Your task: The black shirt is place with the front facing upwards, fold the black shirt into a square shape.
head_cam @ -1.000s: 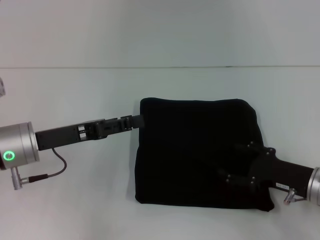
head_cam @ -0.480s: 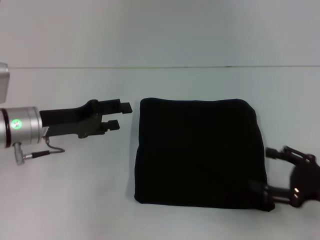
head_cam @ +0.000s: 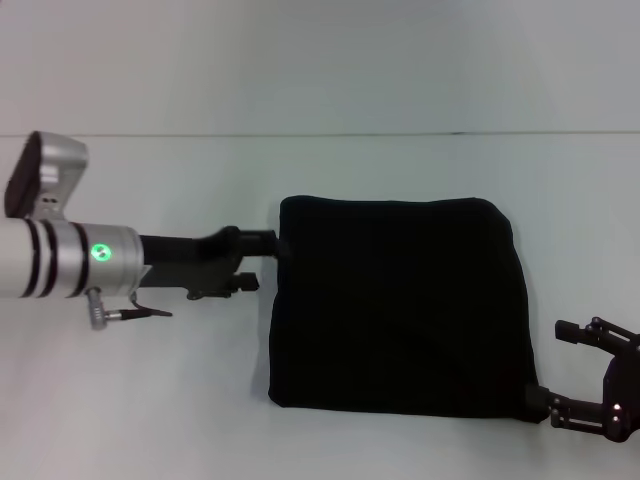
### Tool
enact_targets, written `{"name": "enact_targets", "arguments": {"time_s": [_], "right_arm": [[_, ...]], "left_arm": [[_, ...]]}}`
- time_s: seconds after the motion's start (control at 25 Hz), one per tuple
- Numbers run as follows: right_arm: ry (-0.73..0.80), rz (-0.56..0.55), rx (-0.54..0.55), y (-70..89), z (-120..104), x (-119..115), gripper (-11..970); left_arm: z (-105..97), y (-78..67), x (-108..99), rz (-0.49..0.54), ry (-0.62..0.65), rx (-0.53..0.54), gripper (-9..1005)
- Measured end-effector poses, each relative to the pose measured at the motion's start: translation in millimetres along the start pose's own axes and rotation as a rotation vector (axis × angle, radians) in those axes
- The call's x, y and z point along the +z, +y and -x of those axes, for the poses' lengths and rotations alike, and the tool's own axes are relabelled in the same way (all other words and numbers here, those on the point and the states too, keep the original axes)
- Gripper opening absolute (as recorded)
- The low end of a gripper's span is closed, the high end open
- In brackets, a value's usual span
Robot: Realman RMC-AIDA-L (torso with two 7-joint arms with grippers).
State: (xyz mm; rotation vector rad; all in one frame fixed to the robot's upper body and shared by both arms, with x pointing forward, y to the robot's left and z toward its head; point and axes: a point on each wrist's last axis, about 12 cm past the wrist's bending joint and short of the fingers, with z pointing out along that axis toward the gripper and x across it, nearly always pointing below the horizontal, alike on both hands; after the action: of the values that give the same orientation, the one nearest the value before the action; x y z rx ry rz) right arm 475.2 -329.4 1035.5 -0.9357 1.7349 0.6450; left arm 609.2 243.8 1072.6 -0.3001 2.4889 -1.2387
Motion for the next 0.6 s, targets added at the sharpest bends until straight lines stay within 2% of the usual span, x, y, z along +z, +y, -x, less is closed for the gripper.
{"name": "enact_targets", "arguments": {"time_s": [0.36,0.6], "right_arm": [[-0.008,0.005,0.0,0.7,2,4,924],[-0.013,0.012,0.005,1.3,2,4,924]], "left_arm": [[-1,-0.5,9,0.04,-0.007,0.018,751],[-4,-6.5,18,0.043,-0.001,0.043,752]]}}
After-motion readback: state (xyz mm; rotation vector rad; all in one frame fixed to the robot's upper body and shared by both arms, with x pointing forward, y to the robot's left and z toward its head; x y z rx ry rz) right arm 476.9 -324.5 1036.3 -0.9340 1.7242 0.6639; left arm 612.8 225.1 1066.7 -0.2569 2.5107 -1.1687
